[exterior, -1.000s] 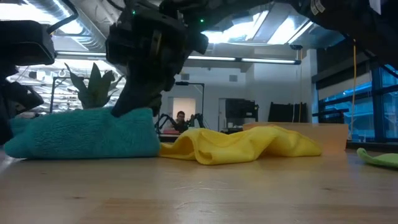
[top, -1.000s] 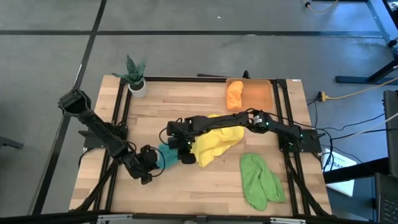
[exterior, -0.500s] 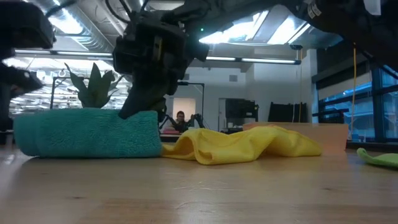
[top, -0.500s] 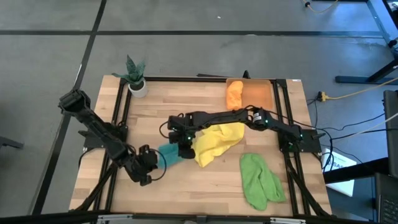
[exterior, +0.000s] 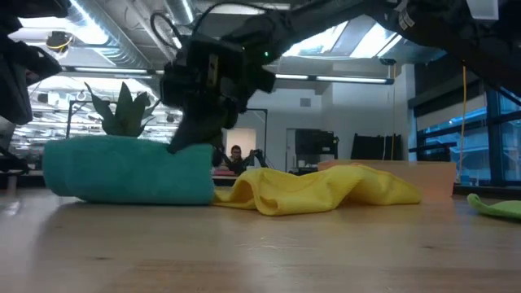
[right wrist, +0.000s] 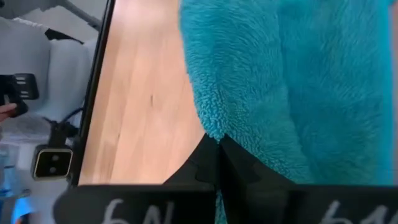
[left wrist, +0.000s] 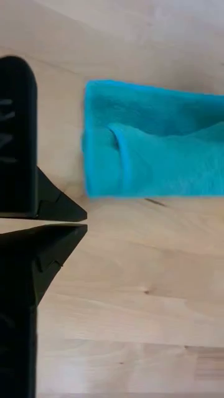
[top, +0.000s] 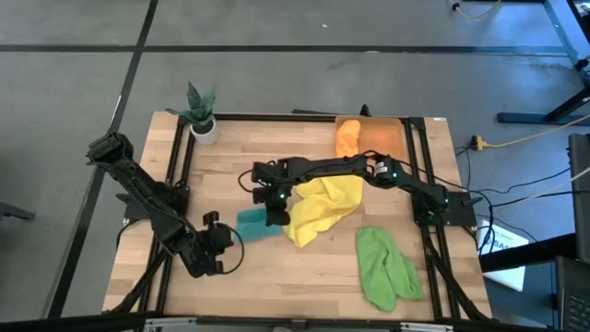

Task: Roll microfiber towels into tight, uniform cylinder then place into a basket
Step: Roll the blue microfiber towel

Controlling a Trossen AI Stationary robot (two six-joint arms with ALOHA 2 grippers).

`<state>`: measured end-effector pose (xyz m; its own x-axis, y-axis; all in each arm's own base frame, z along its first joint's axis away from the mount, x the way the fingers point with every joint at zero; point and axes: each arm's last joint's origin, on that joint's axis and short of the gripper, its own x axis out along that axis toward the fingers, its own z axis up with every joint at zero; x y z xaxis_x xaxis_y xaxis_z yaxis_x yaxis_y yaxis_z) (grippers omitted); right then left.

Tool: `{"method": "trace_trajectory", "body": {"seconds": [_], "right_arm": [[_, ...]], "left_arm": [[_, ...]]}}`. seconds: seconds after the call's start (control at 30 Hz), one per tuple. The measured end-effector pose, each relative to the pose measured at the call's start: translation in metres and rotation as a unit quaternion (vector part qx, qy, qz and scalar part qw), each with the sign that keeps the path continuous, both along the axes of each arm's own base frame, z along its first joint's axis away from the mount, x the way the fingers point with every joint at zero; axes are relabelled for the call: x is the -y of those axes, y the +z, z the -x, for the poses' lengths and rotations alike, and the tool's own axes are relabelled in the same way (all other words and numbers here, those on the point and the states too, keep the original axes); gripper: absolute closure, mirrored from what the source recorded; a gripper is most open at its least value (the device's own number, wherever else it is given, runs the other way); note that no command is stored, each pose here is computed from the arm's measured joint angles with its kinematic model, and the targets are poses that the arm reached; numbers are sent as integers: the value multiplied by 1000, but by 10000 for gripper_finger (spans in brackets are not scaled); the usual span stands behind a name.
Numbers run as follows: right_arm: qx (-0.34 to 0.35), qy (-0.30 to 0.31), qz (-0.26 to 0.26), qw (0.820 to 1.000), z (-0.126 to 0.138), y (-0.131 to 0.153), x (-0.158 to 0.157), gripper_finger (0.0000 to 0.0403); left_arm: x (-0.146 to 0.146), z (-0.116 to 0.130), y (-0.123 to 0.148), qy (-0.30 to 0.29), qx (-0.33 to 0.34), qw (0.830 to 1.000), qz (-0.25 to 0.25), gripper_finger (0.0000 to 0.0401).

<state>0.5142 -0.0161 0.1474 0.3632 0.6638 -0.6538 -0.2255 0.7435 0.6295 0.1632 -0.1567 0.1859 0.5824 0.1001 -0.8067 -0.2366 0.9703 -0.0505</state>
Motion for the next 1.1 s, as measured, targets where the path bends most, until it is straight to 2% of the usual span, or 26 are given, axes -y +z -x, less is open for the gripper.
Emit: {"method": "trace_trajectory", "body": {"seconds": [0.23,0.4,0.5,0.8,1.1], "right_arm": [[-21,-7,-7,1000,5,-18,-1,398],[-11,-19,3,1000,3,-20,0,398],[-13,-27,16,999,3,-20,1,398],[-12,-27,17,999,3,-20,1,398],[-9,-27,18,999,2,-20,1,398]], "left_arm": [[-3,0,0,7,1,1000,-15,400],[-10,-4,1,19,46,995,-85,396],[-18,-7,-4,26,46,992,-114,394],[-34,-18,-22,19,62,990,-124,399],[-39,-23,-34,-3,78,994,-82,398]]}}
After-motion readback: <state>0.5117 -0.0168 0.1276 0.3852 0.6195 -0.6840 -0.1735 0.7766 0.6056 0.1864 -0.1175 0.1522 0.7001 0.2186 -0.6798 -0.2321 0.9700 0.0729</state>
